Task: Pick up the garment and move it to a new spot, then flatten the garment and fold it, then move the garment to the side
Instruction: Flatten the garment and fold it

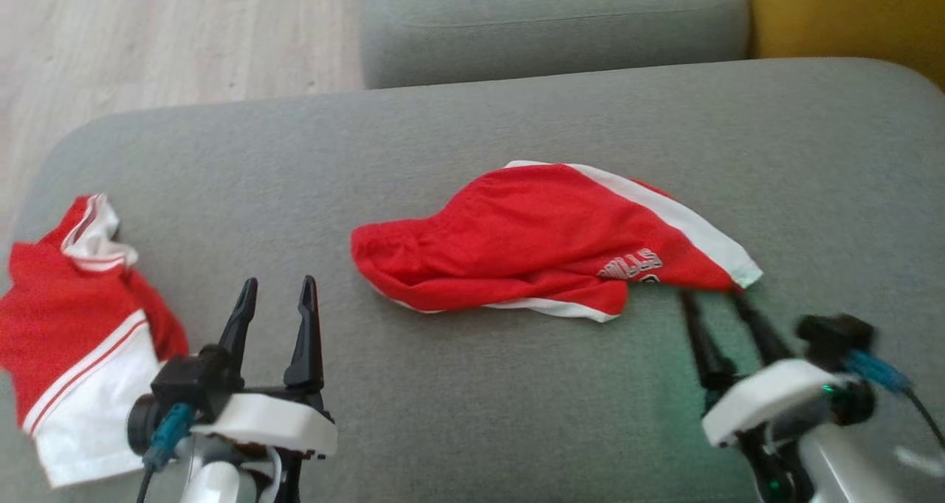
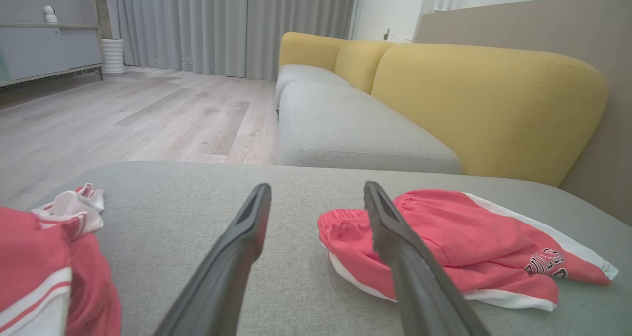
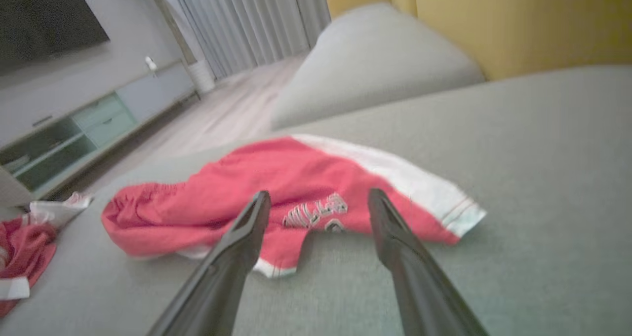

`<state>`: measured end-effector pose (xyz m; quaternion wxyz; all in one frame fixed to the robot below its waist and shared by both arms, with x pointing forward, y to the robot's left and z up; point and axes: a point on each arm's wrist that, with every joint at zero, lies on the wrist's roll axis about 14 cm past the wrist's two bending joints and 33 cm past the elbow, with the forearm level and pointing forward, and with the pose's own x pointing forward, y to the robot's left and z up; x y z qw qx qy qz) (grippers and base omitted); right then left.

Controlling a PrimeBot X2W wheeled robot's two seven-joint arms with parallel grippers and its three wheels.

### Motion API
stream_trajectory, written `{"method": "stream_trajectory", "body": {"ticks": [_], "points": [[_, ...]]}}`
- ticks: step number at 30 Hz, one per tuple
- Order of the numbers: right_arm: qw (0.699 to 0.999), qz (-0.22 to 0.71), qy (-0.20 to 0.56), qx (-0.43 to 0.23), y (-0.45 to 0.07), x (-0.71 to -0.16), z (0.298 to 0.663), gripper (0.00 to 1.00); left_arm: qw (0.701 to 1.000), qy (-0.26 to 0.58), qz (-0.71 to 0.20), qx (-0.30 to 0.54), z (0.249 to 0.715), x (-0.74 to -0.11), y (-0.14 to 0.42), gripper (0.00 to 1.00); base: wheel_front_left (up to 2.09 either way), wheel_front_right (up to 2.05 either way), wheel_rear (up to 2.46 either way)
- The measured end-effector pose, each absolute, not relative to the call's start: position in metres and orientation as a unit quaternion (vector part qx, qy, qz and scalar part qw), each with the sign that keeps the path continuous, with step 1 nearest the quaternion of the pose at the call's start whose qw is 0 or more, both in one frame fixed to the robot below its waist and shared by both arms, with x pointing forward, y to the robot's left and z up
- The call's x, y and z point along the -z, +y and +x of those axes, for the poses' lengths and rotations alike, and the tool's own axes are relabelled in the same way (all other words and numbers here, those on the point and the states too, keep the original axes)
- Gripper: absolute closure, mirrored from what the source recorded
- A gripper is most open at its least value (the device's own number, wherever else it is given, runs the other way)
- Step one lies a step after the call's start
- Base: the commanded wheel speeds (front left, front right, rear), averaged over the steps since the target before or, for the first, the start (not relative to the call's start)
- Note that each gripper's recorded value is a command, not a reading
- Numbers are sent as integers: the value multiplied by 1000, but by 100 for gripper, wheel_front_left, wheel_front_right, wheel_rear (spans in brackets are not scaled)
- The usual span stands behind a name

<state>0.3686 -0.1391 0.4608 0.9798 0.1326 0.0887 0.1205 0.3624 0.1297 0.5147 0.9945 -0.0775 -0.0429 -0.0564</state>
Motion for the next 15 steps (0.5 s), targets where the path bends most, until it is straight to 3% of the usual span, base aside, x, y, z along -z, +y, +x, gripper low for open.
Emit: {"method": "stream_trajectory", "body": {"ticks": [5, 15], "points": [[938, 112, 272, -185, -101, -407, 367, 0, 996, -41, -80, 30, 357, -512, 146, 0, 0, 0, 0], [890, 88, 399, -203, -86, -369, 385, 0, 997, -23, -74, -27, 345, -499, 180, 0, 0, 0, 0]]}}
